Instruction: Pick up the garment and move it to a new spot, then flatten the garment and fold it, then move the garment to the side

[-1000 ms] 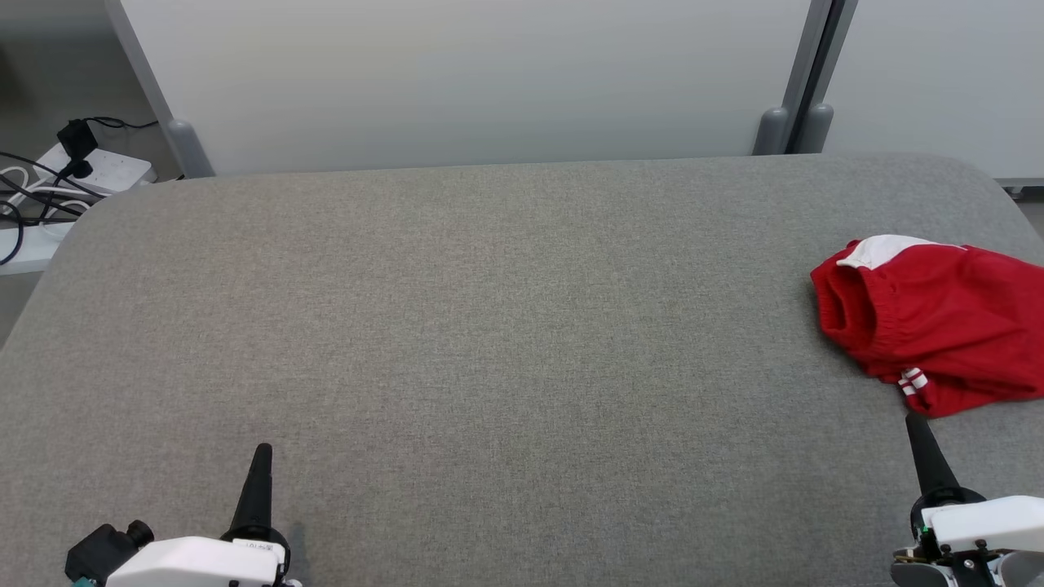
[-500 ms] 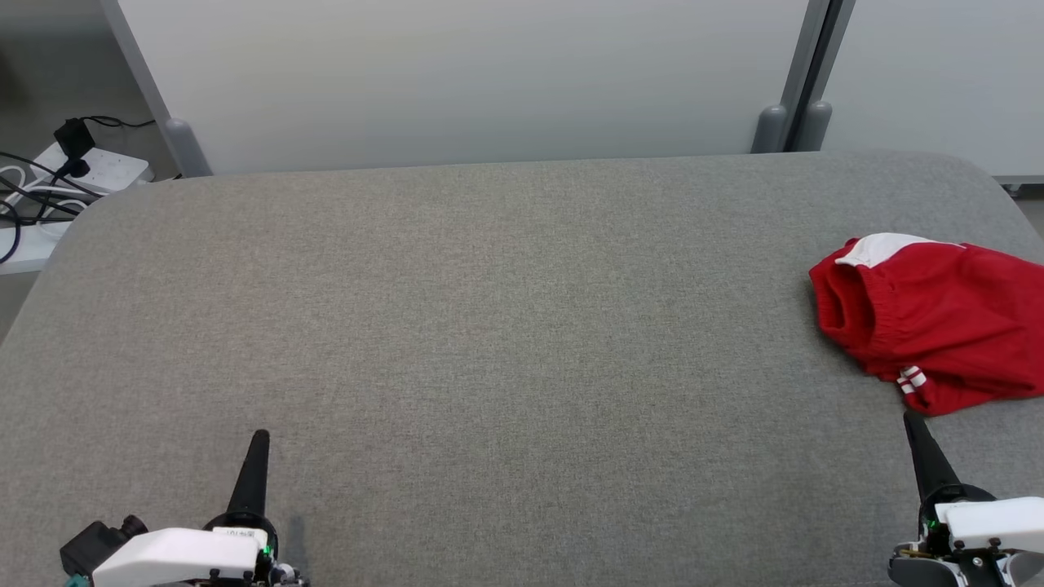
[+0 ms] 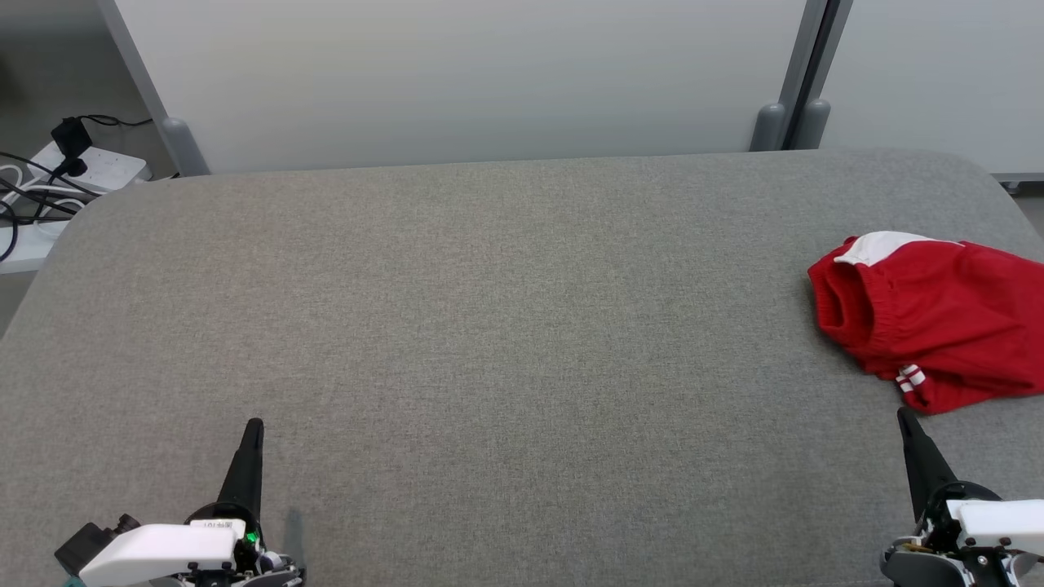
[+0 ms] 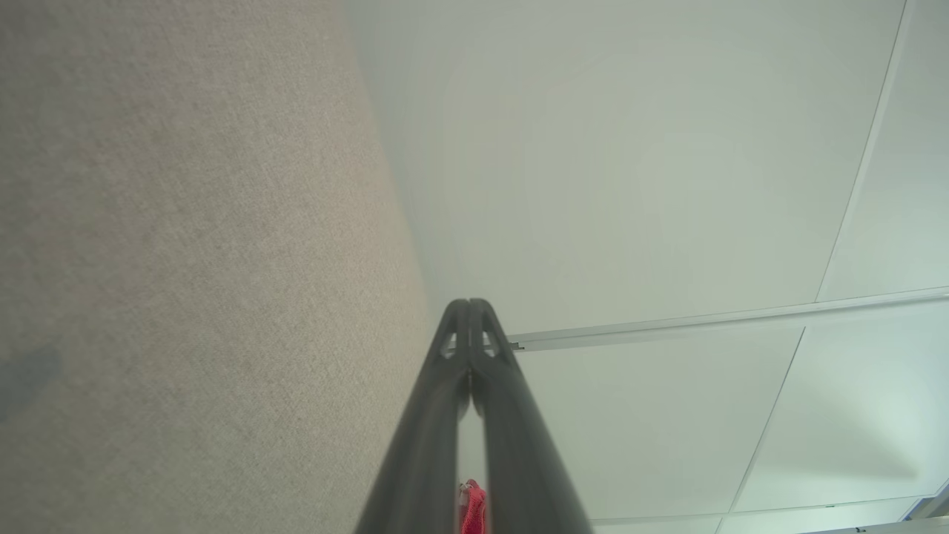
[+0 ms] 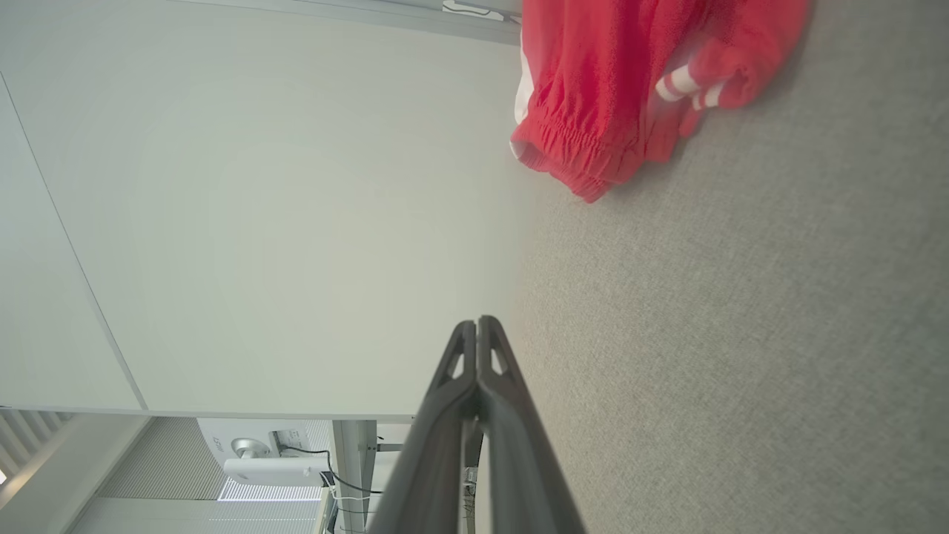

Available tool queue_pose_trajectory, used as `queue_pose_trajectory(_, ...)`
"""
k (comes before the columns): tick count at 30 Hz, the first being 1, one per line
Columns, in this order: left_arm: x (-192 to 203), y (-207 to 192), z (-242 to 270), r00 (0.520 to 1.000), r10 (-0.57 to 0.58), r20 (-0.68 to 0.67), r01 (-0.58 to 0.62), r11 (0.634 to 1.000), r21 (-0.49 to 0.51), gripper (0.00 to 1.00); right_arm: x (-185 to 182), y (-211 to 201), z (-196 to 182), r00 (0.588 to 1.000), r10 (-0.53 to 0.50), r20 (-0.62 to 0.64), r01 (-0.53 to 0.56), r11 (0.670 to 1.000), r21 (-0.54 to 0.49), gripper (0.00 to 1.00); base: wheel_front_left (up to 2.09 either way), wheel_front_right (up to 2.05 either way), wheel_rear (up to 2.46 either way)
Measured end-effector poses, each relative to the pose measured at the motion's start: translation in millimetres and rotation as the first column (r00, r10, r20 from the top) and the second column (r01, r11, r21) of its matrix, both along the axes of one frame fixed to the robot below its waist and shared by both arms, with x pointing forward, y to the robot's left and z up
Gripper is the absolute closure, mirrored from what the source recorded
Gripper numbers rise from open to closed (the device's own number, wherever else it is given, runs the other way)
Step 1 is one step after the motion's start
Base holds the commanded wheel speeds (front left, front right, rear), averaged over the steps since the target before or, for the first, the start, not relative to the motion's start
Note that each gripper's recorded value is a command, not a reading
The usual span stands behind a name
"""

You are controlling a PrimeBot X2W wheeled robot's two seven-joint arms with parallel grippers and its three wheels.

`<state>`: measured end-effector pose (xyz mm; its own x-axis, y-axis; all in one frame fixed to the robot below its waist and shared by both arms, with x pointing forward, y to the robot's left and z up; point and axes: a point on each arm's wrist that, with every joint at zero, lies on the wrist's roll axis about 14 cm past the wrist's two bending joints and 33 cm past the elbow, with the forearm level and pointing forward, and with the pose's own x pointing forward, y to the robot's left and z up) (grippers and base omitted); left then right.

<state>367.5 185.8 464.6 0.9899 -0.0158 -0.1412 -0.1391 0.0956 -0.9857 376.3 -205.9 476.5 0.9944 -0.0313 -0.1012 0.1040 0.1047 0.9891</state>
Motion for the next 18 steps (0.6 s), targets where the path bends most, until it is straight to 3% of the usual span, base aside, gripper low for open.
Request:
queue_pose_trajectory(10,5.1,0.2,9.9,0.999,0.006,0.038,-0.002,0.994,-0.106,1.0,1.0,1.7,5.6,1.0,-0.004,0.026,0.001,0.994,0.108,1.0,0.0,0.0,0.0)
queue_pose_trajectory(18,5.1,0.6,10.1,0.999,0.008,0.039,-0.004,0.994,-0.11,1.0,1.1,1.7,5.8,1.0,-0.004,0.027,0.001,0.994,0.11,1.0,0.0,0.0,0.0)
